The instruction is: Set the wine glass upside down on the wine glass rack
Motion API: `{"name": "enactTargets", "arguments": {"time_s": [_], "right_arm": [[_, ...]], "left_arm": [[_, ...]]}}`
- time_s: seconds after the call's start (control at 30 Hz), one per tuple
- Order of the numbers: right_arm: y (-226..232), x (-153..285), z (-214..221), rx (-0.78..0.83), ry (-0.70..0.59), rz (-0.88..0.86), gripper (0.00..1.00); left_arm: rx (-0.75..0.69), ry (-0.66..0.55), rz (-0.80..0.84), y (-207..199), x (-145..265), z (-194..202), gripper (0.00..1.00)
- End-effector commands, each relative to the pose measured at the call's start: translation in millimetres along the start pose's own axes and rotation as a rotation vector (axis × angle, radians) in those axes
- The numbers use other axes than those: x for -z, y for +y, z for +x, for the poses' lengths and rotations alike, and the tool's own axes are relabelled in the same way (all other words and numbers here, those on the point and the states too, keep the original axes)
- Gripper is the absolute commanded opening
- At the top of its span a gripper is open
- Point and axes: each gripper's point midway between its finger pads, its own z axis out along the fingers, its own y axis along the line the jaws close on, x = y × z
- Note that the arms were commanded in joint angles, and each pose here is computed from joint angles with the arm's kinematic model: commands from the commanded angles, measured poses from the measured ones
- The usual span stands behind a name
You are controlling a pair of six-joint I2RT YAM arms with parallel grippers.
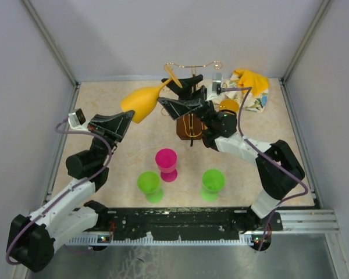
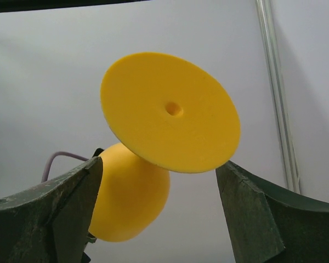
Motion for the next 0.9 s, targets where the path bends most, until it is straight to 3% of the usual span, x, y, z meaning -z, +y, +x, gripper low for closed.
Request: {"name": "enactTargets", "arguments": {"time_s": [0.0, 0.23, 0.4, 0.67, 0.87], "right_arm": [[33, -19, -38, 0.108, -0.156, -0.139, 0.83], [28, -26, -34, 0.122, -0.17, -0.139, 0.73], [28, -27, -33, 0.122, -0.168, -0.143, 0.52], [27, -26, -33, 0.136, -0.171, -0.134, 0.37], [28, -23, -37, 0.162, -0.179, -0.119, 0.14]], "left_arm": [[0.025, -0.001, 0.075, -16, 2, 1, 0.0], [0.035, 0.002, 0.076, -15, 4, 5, 0.0], [0.05, -0.003, 0.08, -14, 5, 6, 0.0], [0.082, 0.031, 0.089, -9, 9, 17, 0.0], [0.085, 0.041, 0.056, -2, 19, 22, 0.0]]}}
